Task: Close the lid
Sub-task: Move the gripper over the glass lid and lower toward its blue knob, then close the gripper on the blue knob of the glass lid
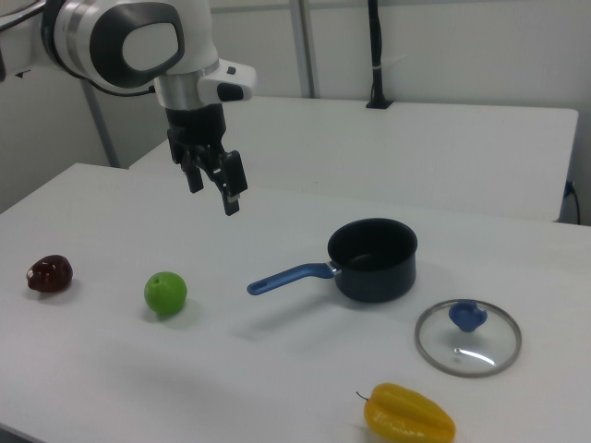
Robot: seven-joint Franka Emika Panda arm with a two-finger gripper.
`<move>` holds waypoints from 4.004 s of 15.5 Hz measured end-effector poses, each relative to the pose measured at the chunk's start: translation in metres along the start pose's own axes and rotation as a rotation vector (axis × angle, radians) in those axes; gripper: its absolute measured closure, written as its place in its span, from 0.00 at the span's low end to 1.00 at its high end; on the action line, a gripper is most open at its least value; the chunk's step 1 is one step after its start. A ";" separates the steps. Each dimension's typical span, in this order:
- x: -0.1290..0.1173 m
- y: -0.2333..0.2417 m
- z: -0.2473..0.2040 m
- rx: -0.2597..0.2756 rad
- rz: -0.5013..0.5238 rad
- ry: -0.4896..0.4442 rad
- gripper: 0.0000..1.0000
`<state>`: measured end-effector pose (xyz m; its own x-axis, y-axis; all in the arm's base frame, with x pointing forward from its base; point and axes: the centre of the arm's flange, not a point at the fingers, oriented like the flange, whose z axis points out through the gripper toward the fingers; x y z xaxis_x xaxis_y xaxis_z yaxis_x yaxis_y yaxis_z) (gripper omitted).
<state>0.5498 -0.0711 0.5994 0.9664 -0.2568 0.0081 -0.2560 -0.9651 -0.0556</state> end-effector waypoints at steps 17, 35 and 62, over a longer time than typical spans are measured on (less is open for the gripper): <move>0.078 0.146 0.054 -0.043 0.246 0.241 0.00; 0.160 0.279 0.246 -0.139 0.402 0.525 0.00; 0.181 0.256 0.263 -0.133 0.346 0.529 0.34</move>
<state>0.6652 -0.3509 0.3241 0.6948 -0.5120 0.5050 -0.5842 -0.8114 -0.0188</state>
